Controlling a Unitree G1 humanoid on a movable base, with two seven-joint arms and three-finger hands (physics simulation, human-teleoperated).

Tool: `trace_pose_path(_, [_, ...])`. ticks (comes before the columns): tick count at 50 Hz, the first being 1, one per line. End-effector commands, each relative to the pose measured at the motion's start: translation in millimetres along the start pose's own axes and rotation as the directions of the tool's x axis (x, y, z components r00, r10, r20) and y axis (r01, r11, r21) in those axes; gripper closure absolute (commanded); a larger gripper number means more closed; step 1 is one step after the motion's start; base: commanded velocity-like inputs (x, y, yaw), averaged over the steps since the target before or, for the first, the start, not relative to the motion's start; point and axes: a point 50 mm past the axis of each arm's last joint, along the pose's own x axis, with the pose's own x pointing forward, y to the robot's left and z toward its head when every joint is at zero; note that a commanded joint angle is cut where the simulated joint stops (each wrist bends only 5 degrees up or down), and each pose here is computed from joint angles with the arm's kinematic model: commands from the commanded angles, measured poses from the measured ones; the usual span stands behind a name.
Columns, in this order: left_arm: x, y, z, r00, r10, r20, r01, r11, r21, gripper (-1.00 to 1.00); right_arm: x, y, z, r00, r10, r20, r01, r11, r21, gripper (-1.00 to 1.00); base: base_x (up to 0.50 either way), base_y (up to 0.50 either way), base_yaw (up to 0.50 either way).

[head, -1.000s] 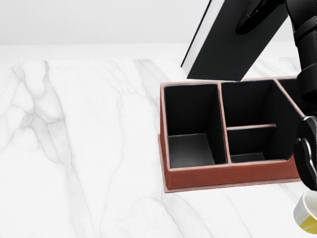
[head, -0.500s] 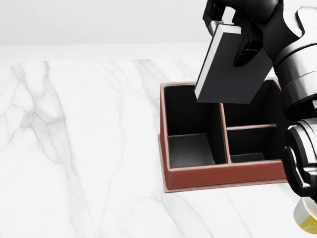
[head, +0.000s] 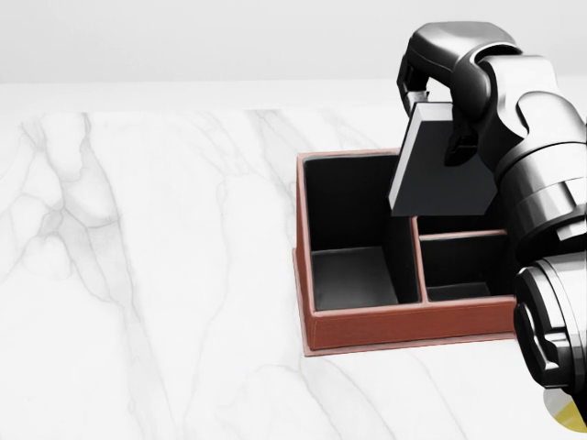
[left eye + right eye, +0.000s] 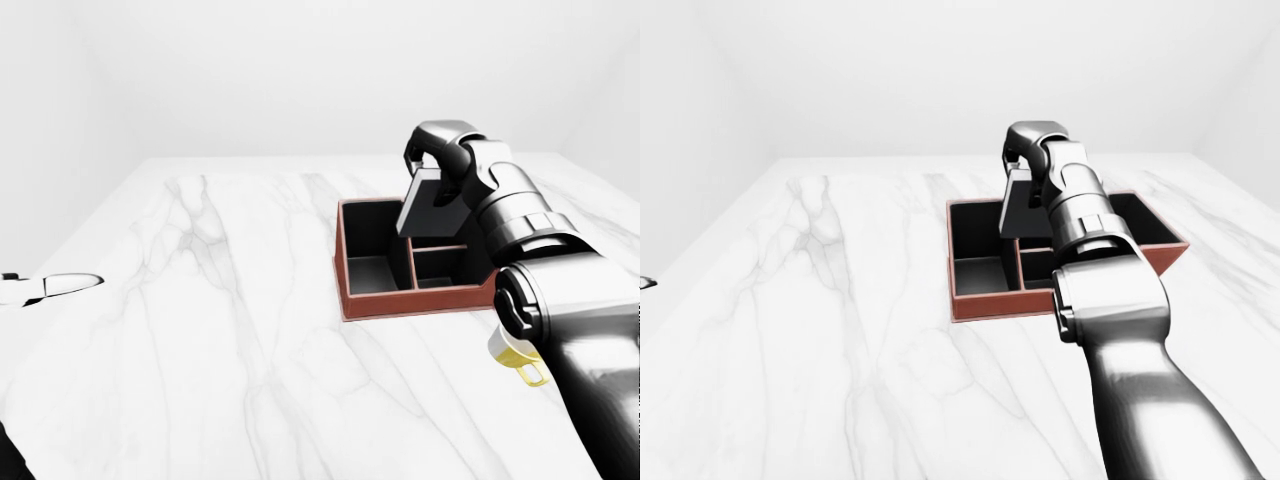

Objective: Pick up the book and place it in the caddy.

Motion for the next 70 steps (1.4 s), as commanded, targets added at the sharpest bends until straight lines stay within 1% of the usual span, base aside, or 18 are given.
trace_pose_path(1, [0.3, 1, 2, 1.0, 0.001, 0.009, -0.001, 1.0, 0.002, -1.0, 0, 8, -9, 0.998, -0.06, -0.026, 0.059, 0.998, -0.034, 1.0, 0.0, 0.0, 0.0])
trace_pose_path(3, [-0.5, 0, -1, 1.0, 0.0, -0.006, 0.0, 1.0, -0.001, -1.0, 0, 11, -12, 0.997, -0.065, -0.034, 0.063, 0.997, -0.046, 1.0, 0.0, 0.0, 0.0])
trace_pose_path(5, [0.1, 1, 2, 1.0, 0.001, 0.008, -0.001, 1.0, 0.002, -1.0, 0, 13, -14, 0.997, -0.07, -0.04, 0.068, 0.996, -0.055, 1.0, 0.0, 0.0, 0.0])
trace_pose_path(20, [0.1, 1, 3, 1.0, 0.001, 0.011, -0.001, 1.0, 0.004, -1.0, -1, 24, -21, 0.997, -0.051, -0.055, 0.049, 0.998, -0.04, 1.0, 0.0, 0.0, 0.0])
trace_pose_path(27, [-1.0, 1, -1, 1.0, 0.001, -0.006, -0.001, 1.0, 0.001, -1.0, -1, 24, -26, 0.997, -0.05, -0.067, 0.048, 0.998, -0.035, 1.0, 0.0, 0.0, 0.0])
trace_pose_path(37, [-0.3, 1, 1, 1.0, 0.001, 0.004, -0.001, 1.0, 0.004, -1.0, -2, 26, -31, 0.995, -0.058, -0.078, 0.054, 0.997, -0.047, 1.0, 0.0, 0.0, 0.0])
trace_pose_path(38, [-0.6, 0, -1, 1.0, 0.001, -0.004, -0.001, 1.0, 0.002, -1.0, -2, 28, -31, 0.995, -0.056, -0.08, 0.052, 0.997, -0.049, 1.0, 0.0, 0.0, 0.0])
trace_pose_path(39, [-0.5, 0, -1, 1.0, 0.0, -0.007, 0.0, 1.0, 0.001, -1.0, -2, 31, -33, 0.995, -0.058, -0.085, 0.051, 0.995, -0.08, 1.0, 0.0, 0.0, 0.0])
trace_pose_path(49, [-0.4, 0, -1, 1.0, 0.0, -0.007, 0.0, 1.0, 0.001, -1.0, -3, 39, -39, 0.994, -0.04, -0.097, 0.034, 0.997, -0.064, 1.0, 0.0, 0.0, 0.0])
trace_pose_path(50, [-0.5, 0, -3, 1.0, 0.001, -0.012, -0.001, 1.0, -0.001, -1.0, -3, 43, -39, 0.995, -0.028, -0.097, 0.023, 0.998, -0.053, 1.0, 0.0, 0.0, 0.0])
trace_pose_path(53, [-0.3, 1, 2, 1.0, 0.0, 0.006, 0.0, 1.0, 0.004, -1.0, -3, 48, -39, 0.995, -0.031, -0.098, 0.025, 0.998, -0.06, 1.0, 0.0, 0.0, 0.0])
trace_pose_path(56, [0.0, 1, 1, 1.0, 0.0, 0.003, 0.0, 1.0, 0.004, -1.0, -3, 52, -39, 0.995, -0.028, -0.098, 0.022, 0.998, -0.061, 1.0, 0.0, 0.0, 0.0])
trace_pose_path(64, [-0.6, 0, -2, 1.0, -0.001, -0.009, 0.001, 1.0, 0.001, -1.0, -3, 56, -38, 0.995, -0.046, -0.092, 0.039, 0.996, -0.076, 1.0, 0.0, 0.0, 0.0])
trace_pose_path(65, [-0.5, 1, 0, 1.0, 0.0, -0.002, 0.0, 1.0, 0.003, -1.0, -2, 60, -35, 0.995, -0.052, -0.086, 0.045, 0.996, -0.081, 1.0, 0.0, 0.0, 0.0])
trace_pose_path(70, [-0.9, 0, -1, 1.0, 0.0, -0.007, 0.0, 1.0, 0.001, -1.0, -2, 64, -34, 0.995, -0.067, -0.08, 0.059, 0.994, -0.097, 1.0, 0.0, 0.0, 0.0])
